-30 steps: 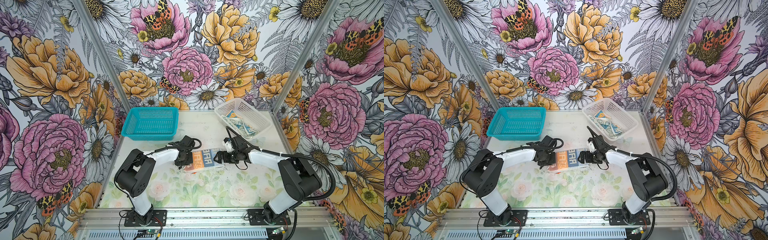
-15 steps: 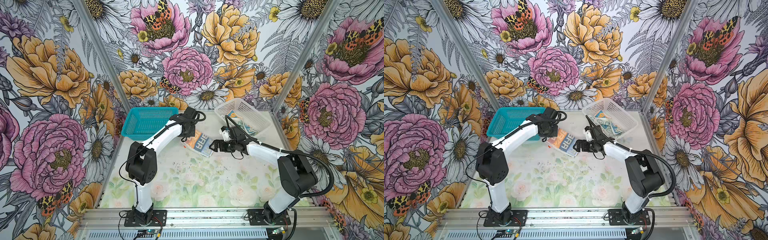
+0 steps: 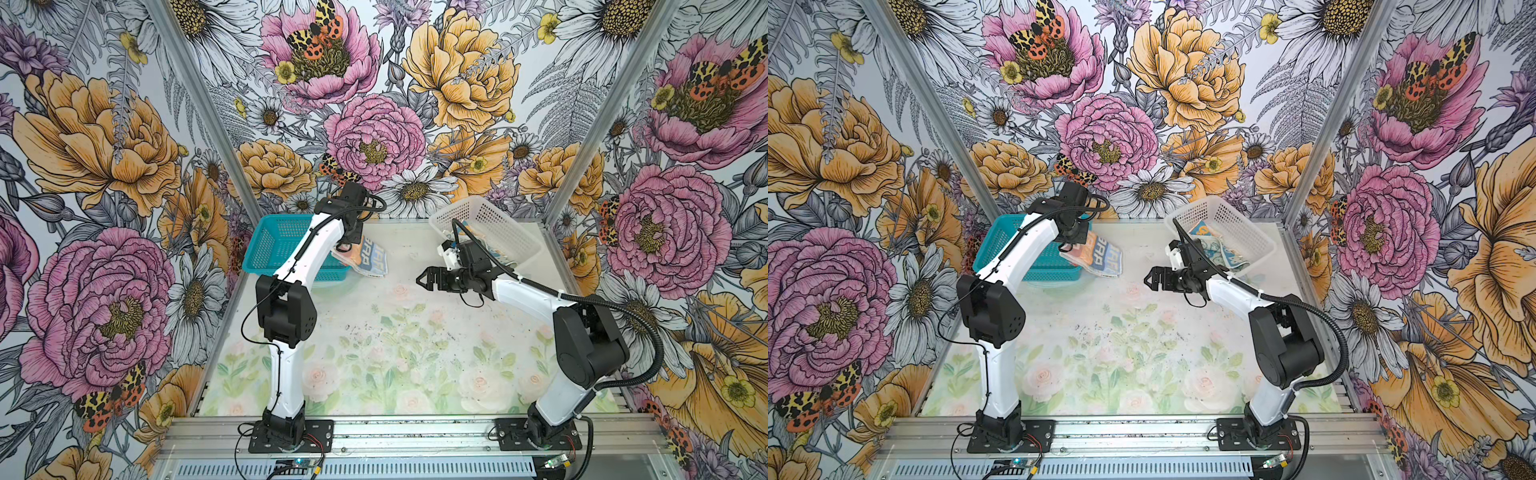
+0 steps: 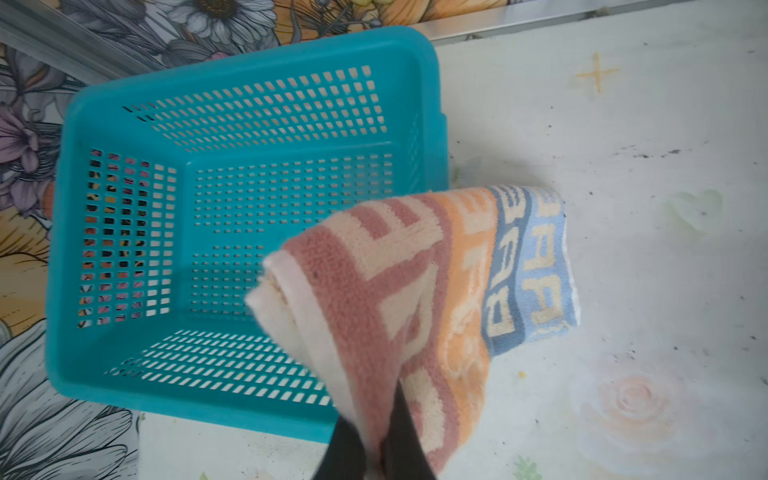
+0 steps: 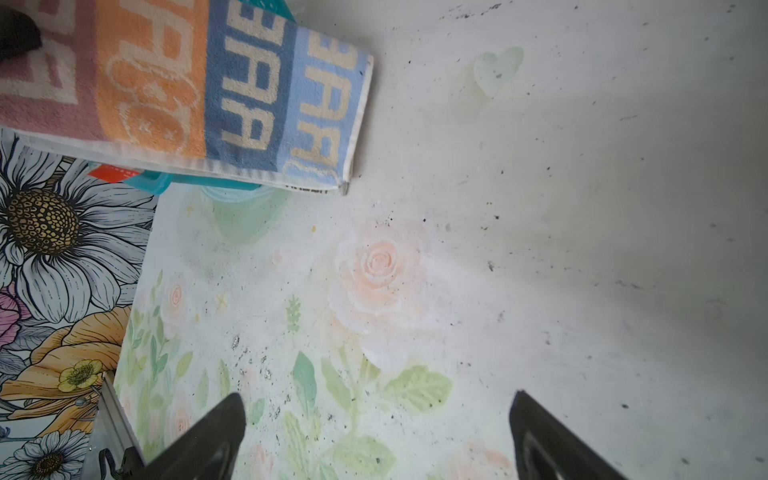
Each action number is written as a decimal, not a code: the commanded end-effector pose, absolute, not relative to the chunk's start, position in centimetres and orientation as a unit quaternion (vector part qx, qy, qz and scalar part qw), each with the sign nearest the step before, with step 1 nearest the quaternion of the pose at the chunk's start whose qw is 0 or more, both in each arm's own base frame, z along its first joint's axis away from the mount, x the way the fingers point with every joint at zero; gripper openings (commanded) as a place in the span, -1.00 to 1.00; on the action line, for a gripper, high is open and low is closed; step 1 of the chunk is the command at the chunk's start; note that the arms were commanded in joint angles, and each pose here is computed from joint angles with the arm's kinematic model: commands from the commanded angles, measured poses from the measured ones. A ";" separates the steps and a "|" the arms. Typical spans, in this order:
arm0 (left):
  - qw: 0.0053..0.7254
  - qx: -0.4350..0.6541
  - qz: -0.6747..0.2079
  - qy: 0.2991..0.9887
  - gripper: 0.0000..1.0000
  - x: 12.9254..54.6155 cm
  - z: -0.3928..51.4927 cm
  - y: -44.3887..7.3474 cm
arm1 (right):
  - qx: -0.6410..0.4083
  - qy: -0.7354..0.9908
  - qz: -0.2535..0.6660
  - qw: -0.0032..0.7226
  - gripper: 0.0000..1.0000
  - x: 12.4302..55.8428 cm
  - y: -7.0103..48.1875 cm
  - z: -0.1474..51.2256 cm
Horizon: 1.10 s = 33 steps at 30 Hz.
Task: Fold and stack the towels
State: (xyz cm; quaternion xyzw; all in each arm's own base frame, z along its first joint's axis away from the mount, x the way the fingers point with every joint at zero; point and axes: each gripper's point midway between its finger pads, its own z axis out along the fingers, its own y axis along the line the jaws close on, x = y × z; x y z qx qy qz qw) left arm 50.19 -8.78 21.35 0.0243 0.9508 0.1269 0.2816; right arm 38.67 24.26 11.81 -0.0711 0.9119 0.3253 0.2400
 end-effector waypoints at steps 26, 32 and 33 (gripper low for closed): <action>0.243 0.053 0.290 0.924 -1.00 54.8 13.6 4.2 | -0.058 0.916 0.293 0.268 0.98 40.8 23.6 12.6; 0.227 0.050 0.298 0.926 -1.00 54.5 11.1 5.8 | -0.008 0.932 0.188 0.311 0.99 42.0 19.5 13.7; 0.224 0.047 0.300 0.926 -1.00 54.4 10.8 6.2 | 0.005 0.930 0.182 0.320 0.99 42.2 18.9 14.2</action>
